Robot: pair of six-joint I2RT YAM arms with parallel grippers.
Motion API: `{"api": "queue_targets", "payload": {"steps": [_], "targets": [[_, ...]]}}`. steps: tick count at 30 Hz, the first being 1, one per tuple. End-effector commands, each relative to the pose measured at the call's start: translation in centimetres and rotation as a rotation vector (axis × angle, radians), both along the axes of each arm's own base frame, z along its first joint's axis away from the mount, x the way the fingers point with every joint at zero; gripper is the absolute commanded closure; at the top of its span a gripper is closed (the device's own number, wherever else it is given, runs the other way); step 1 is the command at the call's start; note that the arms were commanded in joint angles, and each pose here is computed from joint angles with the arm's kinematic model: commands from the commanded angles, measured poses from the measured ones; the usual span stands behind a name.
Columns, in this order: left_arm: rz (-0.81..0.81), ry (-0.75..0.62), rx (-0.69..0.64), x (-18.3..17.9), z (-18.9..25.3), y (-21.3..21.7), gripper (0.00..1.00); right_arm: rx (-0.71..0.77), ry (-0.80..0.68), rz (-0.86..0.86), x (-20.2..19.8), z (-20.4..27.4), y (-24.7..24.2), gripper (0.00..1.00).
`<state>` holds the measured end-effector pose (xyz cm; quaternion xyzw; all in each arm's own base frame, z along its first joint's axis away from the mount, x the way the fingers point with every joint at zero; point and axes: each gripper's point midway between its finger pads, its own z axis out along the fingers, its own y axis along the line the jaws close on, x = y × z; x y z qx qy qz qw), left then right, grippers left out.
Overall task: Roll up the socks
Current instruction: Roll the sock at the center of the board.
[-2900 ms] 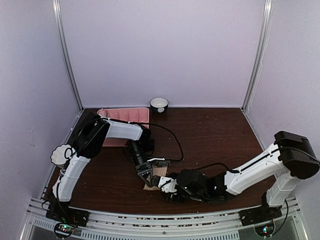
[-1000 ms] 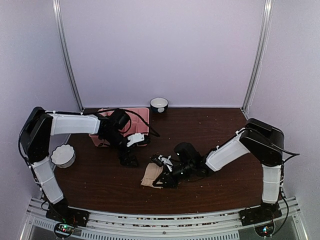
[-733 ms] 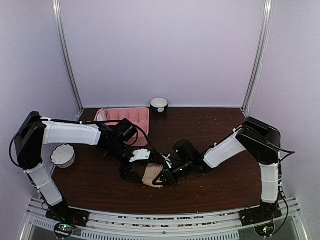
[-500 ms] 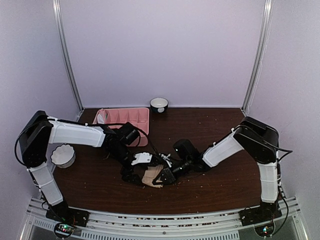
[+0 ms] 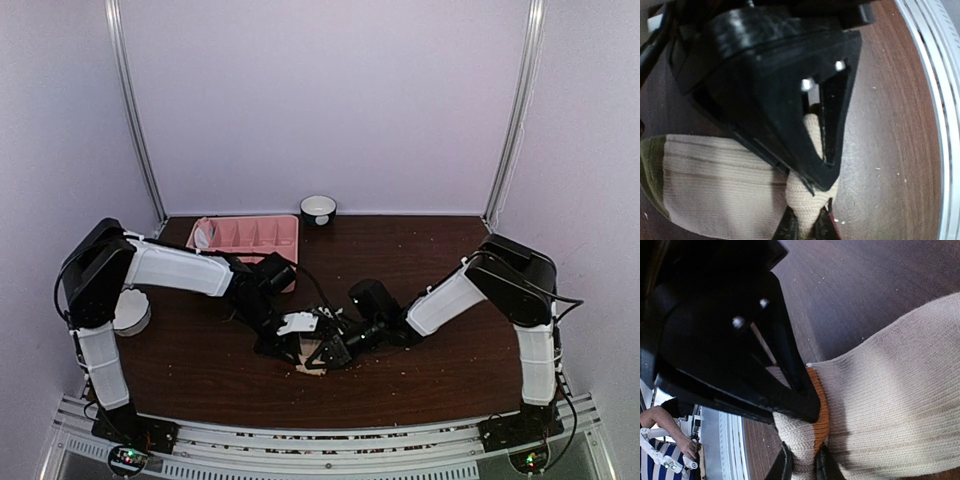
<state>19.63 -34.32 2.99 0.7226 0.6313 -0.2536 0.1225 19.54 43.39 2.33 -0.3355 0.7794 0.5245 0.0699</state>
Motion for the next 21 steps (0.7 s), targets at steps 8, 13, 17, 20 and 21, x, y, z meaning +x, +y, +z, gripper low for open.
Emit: {"api": "queue_targets", "payload": {"steps": [8, 13, 17, 20, 21], "targets": [[0.151, 0.273, 0.108, 2.0, -2.8, 1.1, 1.00, -0.151, 0.016, -0.208, -1.1, -5.7, -5.8, 0.61], [0.160, 0.390, 0.146, 0.9, -3.7, 1.1, 1.00, -0.119, -0.052, -0.256, -0.6, -4.7, -6.5, 0.58], [0.171, 0.406, 0.188, 1.1, -4.1, 1.0, 1.00, -0.133, -0.146, -0.331, 0.1, -3.9, -8.2, 0.58], [0.184, 0.445, 0.238, 1.0, -4.7, 1.2, 1.00, -0.136, -0.263, -0.408, 0.8, -2.5, -9.8, 0.59], [0.184, 0.469, 0.249, 0.8, -4.8, 1.2, 1.00, -0.147, -0.312, -0.432, 1.0, -2.1, -10.4, 0.59]]}}
